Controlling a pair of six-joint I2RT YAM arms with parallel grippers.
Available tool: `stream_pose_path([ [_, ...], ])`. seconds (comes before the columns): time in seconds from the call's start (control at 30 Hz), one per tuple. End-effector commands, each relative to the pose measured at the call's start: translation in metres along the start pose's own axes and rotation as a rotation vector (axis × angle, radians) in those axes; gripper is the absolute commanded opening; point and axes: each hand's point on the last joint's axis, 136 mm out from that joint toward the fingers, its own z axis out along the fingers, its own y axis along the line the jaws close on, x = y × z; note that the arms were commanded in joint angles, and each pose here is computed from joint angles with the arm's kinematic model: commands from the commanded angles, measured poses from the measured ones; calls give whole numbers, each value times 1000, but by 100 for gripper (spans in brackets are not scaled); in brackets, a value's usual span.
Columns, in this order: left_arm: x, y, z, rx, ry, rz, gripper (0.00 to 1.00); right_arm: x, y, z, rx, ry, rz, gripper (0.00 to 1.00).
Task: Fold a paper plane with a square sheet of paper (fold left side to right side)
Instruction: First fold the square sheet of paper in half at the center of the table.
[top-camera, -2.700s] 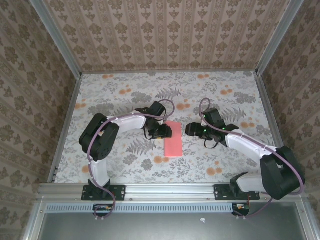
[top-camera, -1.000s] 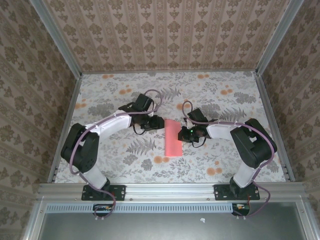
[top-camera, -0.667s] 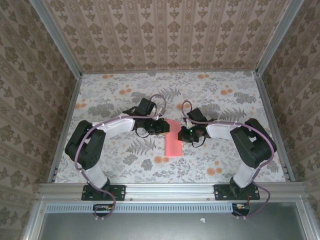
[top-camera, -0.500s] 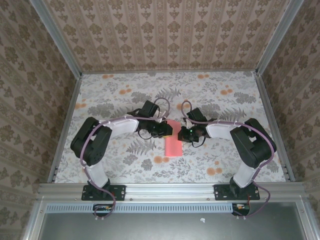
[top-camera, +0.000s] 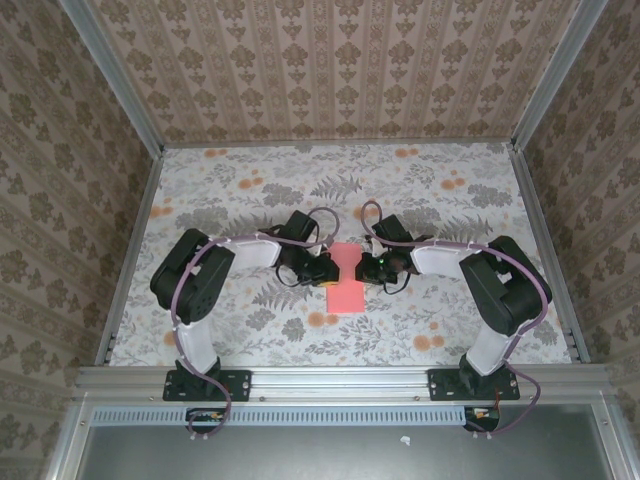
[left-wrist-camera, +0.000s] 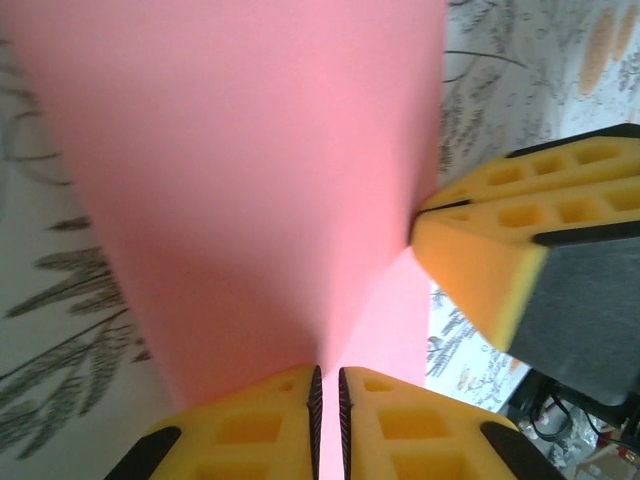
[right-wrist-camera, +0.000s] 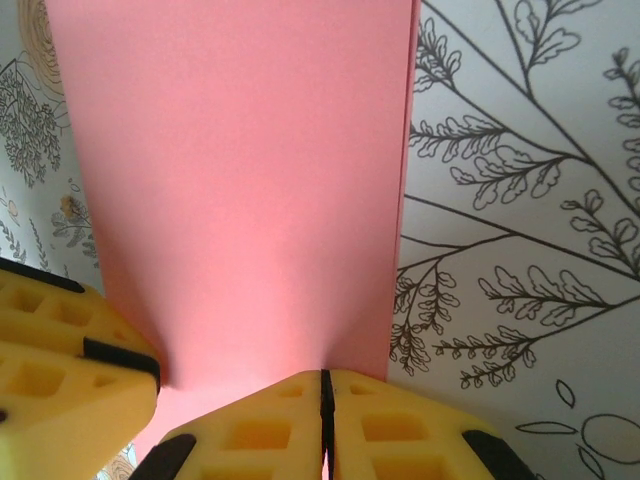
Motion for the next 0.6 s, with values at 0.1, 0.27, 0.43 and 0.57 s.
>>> stream_pose_path([
  [0.1, 10, 28, 5, -51, 26, -30, 13, 34, -36, 9, 146, 118, 35, 10],
  [0.27, 10, 40, 2, -84, 11, -40, 11, 34, -37, 9, 147, 120, 38, 10],
  [0.43, 8, 40, -13, -92, -17, -28, 9, 34, -37, 9, 148, 119, 38, 10],
  [0.57, 0, 22, -30, -76, -61, 35, 9, 34, -36, 9, 145, 117, 38, 10],
])
